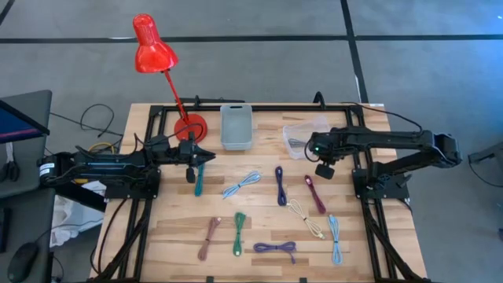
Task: Pick & Place USB Port
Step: Adjust the transparent bin
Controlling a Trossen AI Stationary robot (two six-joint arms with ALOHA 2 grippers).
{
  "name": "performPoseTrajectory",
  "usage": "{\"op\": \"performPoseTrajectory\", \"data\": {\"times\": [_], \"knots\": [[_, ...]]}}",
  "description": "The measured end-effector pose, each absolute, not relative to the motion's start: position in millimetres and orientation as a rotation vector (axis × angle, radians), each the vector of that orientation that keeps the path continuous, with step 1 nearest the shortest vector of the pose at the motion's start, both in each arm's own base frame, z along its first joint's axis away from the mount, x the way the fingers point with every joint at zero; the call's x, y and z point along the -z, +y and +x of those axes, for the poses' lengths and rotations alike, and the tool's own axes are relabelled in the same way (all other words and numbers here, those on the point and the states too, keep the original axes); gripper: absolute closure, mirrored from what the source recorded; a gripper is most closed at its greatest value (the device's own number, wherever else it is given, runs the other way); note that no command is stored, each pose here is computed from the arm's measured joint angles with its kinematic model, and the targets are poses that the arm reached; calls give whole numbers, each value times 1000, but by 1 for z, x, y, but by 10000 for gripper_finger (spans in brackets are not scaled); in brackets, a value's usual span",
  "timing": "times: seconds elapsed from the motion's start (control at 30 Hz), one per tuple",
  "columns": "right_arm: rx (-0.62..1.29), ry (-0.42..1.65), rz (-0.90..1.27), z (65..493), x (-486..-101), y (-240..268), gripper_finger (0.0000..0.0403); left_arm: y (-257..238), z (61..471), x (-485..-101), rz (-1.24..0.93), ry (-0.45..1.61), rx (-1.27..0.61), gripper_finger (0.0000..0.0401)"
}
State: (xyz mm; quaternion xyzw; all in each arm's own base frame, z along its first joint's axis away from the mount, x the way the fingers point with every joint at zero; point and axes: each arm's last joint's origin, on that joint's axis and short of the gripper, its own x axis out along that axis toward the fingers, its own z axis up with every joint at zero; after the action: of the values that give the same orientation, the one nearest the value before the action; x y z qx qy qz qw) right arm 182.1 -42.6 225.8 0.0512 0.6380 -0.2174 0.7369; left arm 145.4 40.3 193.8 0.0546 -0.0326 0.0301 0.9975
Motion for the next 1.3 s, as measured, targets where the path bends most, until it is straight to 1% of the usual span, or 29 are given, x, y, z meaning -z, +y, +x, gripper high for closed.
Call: {"op": "performPoseTrajectory", "data": {"times": [0.17,0.23,0.3,0.6,0.67,0.73,0.87,0.93,1.07,1.3], "knots": [[480,1416,119,178,-203,-41,401,40,145,-194,109,-65,-60,361],[495,1427,120,179,-201,-43,402,40,145,-194,109,-65,-60,361],[550,1426,110,180,-201,-46,402,40,145,-194,109,-65,-60,361],[652,1549,138,184,-181,-64,403,40,145,-194,109,-65,-60,361],[672,1569,96,188,-178,-67,403,40,145,-194,109,-65,-60,361],[686,1536,34,195,-176,-71,403,40,145,-194,109,-65,-60,361],[649,1362,-31,213,-177,-82,403,40,145,-194,109,-65,-60,361],[644,1318,-56,216,-178,-89,403,40,145,-194,109,-65,-60,361],[688,1307,-90,214,-180,-101,403,40,145,-194,94,-66,-60,361],[689,1274,-168,216,-183,-114,403,40,145,-194,94,-66,-59,361]]}}
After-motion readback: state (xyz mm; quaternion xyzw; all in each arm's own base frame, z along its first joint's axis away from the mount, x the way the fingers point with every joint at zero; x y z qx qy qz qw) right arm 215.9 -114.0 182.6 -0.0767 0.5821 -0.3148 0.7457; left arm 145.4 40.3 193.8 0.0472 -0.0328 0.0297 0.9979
